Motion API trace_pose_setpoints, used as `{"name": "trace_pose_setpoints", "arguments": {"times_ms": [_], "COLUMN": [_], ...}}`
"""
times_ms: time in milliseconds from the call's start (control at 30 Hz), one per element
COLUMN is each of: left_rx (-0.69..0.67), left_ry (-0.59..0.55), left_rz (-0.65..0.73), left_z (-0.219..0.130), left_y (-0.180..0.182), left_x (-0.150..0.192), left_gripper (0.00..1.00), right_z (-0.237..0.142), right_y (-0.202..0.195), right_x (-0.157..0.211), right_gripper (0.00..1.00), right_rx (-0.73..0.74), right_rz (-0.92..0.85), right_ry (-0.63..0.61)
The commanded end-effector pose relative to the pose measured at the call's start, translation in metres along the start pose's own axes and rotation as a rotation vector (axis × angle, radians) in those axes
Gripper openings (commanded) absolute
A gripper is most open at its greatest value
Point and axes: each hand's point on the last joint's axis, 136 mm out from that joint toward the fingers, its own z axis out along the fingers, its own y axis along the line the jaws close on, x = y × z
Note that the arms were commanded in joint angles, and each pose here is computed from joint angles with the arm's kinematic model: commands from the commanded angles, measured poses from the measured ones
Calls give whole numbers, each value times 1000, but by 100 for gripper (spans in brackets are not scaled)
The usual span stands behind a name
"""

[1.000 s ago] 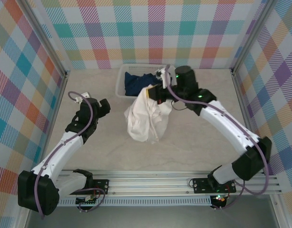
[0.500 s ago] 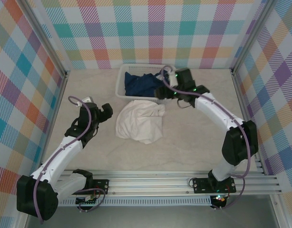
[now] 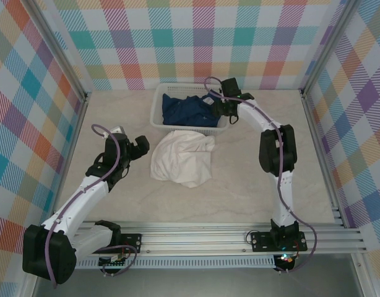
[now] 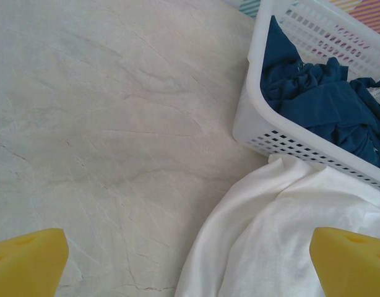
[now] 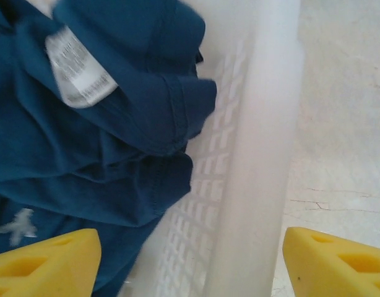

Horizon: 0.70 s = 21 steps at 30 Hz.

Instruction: Fold the inside-out t-shirt

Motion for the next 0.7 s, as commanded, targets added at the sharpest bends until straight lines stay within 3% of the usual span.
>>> {"name": "trace_pose_setpoints", "arguments": {"times_ms": [0, 233, 367, 433, 500, 667], "left_rx": [22, 20, 27, 32, 37, 37], "left_ry": [-16, -13, 1, -1, -2, 19], "left_rz": [9, 18, 19, 14, 8, 13], "left_z": [-4, -2, 0, 1, 3, 9], "left_y": [-6, -5, -6, -6, -7, -11], "left_x": [-8, -5, -1, -1, 0, 2], "left_gripper": [100, 100, 100, 100, 100, 100], "right_z": [-10, -24, -52, -66, -75, -90], "right_y": [-51, -191, -257, -250, -218, -68], "right_x": [-3, 11, 10, -3, -18, -20], "right_gripper": [69, 51, 49, 54, 60, 77], "right_rx": [98, 292, 380, 360, 272, -67], "right_rz": [24, 171, 293, 286, 255, 40], "right_ry": [34, 85, 68, 10, -60, -176]}}
